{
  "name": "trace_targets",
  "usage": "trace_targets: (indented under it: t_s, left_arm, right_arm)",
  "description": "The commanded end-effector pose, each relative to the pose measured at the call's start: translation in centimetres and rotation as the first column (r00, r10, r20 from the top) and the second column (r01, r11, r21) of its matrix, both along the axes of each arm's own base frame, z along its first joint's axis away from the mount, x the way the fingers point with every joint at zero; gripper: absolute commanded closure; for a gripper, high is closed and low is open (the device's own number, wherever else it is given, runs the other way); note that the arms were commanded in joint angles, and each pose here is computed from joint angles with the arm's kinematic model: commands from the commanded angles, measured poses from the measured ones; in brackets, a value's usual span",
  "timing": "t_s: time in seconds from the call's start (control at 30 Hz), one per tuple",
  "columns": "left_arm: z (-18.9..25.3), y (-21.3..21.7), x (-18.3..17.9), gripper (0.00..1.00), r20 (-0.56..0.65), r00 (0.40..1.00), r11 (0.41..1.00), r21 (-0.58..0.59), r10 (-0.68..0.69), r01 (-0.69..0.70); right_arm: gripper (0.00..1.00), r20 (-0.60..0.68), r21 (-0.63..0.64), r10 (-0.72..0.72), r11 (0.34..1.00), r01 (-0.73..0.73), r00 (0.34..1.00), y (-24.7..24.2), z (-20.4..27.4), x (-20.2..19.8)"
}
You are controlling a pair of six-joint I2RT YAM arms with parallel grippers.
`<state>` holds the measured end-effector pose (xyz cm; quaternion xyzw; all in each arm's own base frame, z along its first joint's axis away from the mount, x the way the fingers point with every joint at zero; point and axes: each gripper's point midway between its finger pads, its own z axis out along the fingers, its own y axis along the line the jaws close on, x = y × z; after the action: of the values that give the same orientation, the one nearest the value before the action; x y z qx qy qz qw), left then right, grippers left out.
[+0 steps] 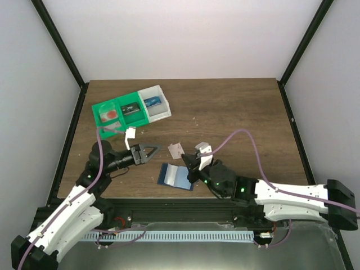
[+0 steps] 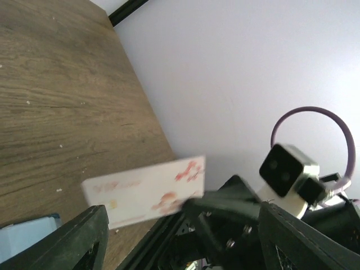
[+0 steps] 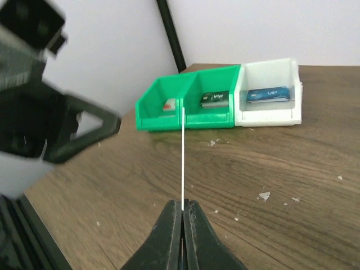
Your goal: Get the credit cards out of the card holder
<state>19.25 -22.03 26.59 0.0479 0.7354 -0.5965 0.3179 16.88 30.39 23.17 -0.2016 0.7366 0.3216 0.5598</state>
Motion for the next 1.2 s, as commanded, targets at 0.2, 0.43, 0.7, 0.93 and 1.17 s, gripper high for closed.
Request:
trace_targets:
  t_s: [0.2,0.43,0.7,0.93,1.17]
  left_arm:
    - [-0.7,-0.1,-0.2,0.24,-0.031,0.999,0.996,-0.093,-0.010,0.007]
    - [-0.9,-0.4,-0.6,0.28,-0.049,0.998,0.986,-0.160,-0.045,0.036]
    - [-0.3,-0.3,-1.1,0.31,-0.022,0.998,0.977,-0.207,-0.057,0.052]
    - [-0.3,-0.4,-1.6,0.47,-0.010,0.996,0.964,-0.254,-0.087,0.081]
    - [-0.3,-0.5,-2.0,0.62,-0.002,0.994,0.957,-0.270,-0.109,0.104]
  right_arm:
    - [1.00,-0.246,0.455,0.035,0.887,0.083,0.969,-2.3,4.6,0.0]
    - [1.00,-0.296,0.622,0.091,0.774,0.119,0.951,-3.3,6.1,-0.2]
    - [0.99,-0.338,0.664,0.142,0.736,0.129,0.930,-2.3,5.9,-0.3]
    - [1.00,-0.359,0.675,0.186,0.728,0.117,0.915,-1.4,5.3,-0.5]
    - [1.00,-0.392,0.668,0.212,0.734,0.119,0.895,-0.5,4.2,-0.7]
